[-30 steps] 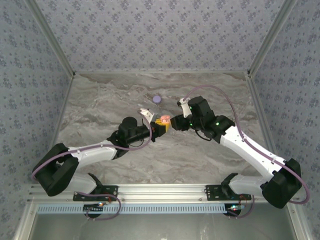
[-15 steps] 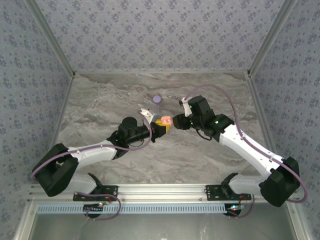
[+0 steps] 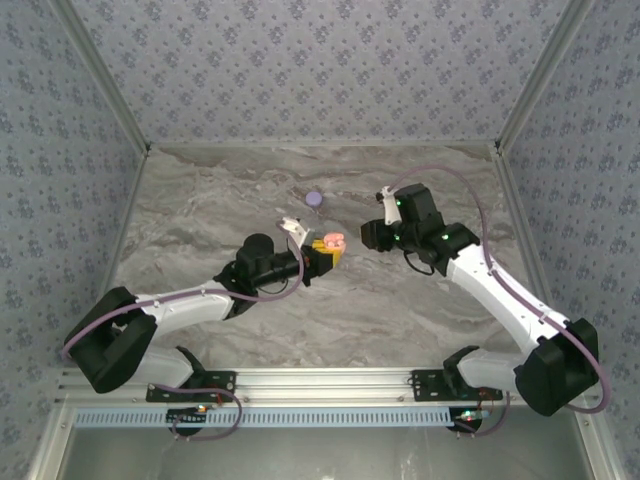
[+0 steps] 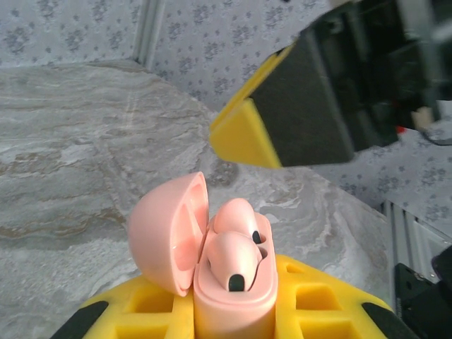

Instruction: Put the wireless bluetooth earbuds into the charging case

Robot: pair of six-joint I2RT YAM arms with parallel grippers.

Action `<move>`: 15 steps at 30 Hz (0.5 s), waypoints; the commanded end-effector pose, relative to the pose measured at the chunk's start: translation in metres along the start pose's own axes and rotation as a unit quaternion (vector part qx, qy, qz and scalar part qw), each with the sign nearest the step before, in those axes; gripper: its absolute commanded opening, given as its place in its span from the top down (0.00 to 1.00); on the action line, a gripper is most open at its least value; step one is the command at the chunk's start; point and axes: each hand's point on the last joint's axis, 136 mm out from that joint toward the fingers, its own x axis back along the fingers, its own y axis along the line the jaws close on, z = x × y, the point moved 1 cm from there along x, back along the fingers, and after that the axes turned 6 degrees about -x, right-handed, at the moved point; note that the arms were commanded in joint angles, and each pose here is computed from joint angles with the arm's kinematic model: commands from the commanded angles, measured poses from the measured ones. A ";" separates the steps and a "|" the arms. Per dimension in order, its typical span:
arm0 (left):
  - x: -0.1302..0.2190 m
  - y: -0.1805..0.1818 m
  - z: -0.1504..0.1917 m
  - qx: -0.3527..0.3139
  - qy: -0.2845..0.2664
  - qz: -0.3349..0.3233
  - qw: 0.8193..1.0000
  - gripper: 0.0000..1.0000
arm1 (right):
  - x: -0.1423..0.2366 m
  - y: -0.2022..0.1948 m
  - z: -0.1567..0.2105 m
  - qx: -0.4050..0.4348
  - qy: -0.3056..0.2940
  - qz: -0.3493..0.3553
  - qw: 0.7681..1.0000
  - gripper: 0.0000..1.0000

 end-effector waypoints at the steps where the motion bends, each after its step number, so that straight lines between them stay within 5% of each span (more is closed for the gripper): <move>1: 0.004 -0.033 -0.031 -0.036 -0.045 0.077 0.995 1.00 | 0.004 0.006 0.005 -0.010 0.008 -0.059 0.998 0.66; 15: 0.006 -0.068 -0.047 -0.044 -0.048 0.181 0.981 1.00 | 0.017 0.042 0.009 0.018 0.011 -0.197 0.980 0.85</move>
